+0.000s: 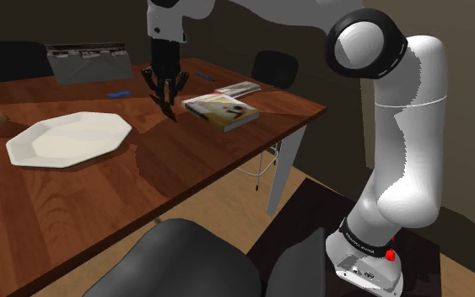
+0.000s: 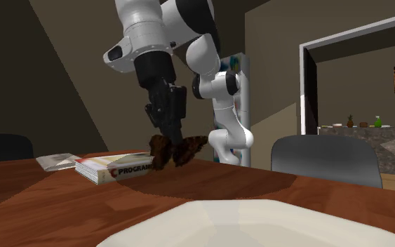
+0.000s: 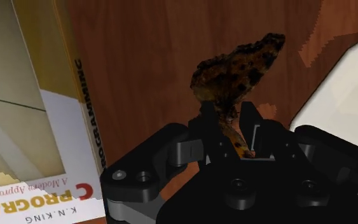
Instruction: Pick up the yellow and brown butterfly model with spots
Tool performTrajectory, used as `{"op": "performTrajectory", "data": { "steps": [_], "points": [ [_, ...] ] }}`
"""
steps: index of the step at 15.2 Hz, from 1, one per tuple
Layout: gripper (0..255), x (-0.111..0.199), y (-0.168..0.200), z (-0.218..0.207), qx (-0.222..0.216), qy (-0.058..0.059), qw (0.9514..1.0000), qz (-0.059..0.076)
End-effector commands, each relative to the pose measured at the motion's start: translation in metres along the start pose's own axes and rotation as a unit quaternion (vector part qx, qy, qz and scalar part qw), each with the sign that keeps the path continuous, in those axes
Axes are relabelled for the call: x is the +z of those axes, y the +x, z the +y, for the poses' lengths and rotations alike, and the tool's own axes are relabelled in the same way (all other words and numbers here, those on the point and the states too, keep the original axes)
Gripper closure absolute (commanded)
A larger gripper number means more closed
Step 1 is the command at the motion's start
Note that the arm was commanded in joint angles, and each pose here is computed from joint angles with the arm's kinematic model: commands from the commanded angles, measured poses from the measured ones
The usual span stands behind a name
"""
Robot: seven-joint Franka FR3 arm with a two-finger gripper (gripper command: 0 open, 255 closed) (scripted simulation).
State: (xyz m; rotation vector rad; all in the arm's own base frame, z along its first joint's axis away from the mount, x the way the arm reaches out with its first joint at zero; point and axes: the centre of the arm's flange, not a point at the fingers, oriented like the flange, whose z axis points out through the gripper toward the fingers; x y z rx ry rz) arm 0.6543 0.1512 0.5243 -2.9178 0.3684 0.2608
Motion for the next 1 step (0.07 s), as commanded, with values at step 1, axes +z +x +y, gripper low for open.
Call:
{"op": "performTrajectory", "data": {
  "steps": [1],
  "points": [
    [255,-0.0031,-0.0003,-0.0007,0.0,0.0,1.0,0.0]
  ]
}}
